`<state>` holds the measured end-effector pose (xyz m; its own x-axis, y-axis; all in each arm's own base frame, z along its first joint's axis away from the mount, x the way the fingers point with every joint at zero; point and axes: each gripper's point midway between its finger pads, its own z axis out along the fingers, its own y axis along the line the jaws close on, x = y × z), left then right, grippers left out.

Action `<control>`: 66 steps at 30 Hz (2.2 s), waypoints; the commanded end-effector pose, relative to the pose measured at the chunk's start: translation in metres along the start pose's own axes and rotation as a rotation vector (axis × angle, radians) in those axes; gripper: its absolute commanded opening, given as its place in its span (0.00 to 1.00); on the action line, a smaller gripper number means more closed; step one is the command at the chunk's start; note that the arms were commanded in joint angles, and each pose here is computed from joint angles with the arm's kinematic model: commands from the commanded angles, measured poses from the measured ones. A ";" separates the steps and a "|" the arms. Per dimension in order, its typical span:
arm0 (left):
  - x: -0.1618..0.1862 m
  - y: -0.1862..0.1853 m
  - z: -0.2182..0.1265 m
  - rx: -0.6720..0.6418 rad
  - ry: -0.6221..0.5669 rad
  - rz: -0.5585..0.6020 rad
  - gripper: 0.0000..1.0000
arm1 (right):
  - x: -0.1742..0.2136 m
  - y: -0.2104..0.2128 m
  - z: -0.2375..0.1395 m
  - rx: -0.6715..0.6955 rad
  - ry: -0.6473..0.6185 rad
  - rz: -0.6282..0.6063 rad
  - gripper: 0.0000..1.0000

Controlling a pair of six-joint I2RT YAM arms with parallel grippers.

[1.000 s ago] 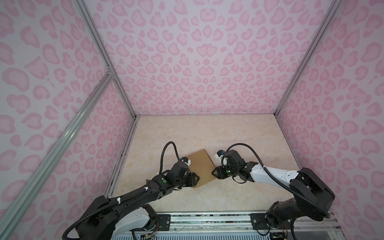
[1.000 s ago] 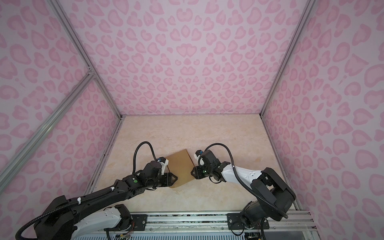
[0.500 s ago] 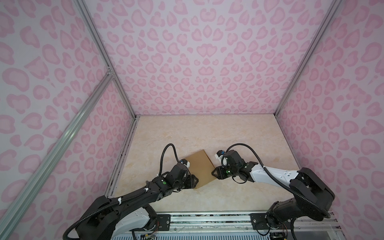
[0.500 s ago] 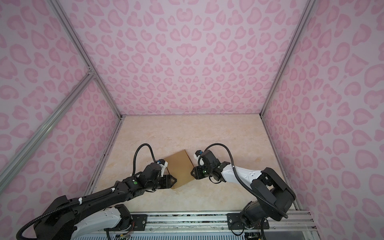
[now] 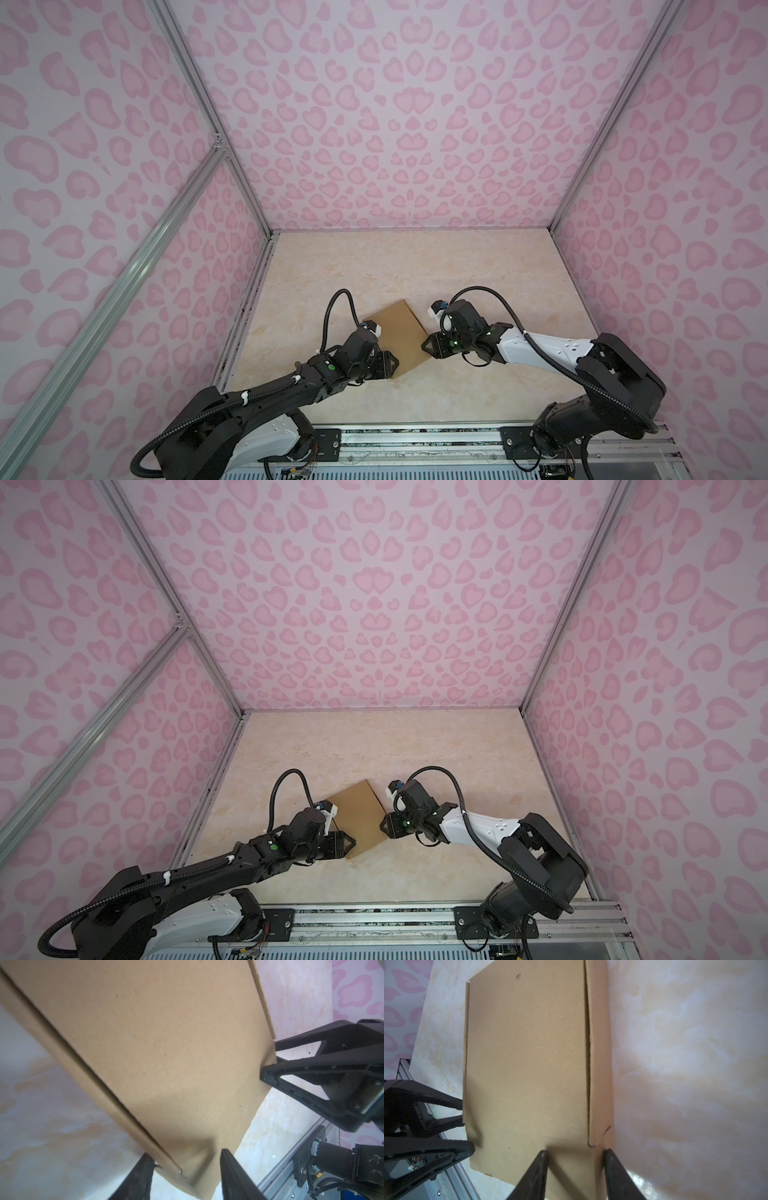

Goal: Fold the paper box

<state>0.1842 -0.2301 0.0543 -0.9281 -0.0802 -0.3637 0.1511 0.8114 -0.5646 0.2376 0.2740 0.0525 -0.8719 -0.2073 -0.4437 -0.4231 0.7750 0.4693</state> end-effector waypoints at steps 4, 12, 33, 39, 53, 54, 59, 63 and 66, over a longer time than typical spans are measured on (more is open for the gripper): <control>-0.007 -0.015 0.001 0.055 -0.029 -0.009 0.54 | 0.005 0.005 0.004 -0.012 0.023 0.003 0.45; -0.009 -0.025 0.007 0.064 -0.041 -0.023 0.54 | 0.008 0.009 0.006 -0.018 0.029 0.001 0.45; -0.025 -0.033 0.004 0.050 -0.095 -0.077 0.52 | 0.007 0.014 0.002 -0.018 0.029 -0.002 0.44; -0.027 -0.037 0.001 0.052 -0.105 -0.095 0.55 | 0.006 0.013 0.002 -0.012 0.029 -0.001 0.44; -0.023 -0.029 -0.003 0.031 -0.107 -0.117 0.55 | 0.004 0.008 -0.003 0.021 0.030 -0.002 0.44; -0.024 -0.030 -0.004 0.035 -0.108 -0.119 0.55 | 0.005 0.008 -0.003 0.021 0.031 -0.001 0.44; -0.022 -0.030 -0.007 0.036 -0.105 -0.123 0.55 | 0.004 0.008 -0.004 0.025 0.031 -0.001 0.44; -0.019 -0.028 -0.007 0.032 -0.094 -0.129 0.55 | 0.004 0.007 -0.004 0.034 0.034 0.001 0.44; -0.017 -0.025 -0.009 0.021 -0.089 -0.133 0.57 | 0.004 0.006 -0.003 0.041 0.037 0.005 0.44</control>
<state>0.1922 -0.2364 0.0718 -0.9082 -0.2279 -0.3510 0.0244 0.8085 -0.5880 0.2327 0.2720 0.0552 -0.8846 -0.2140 -0.4143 -0.3977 0.8101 0.4308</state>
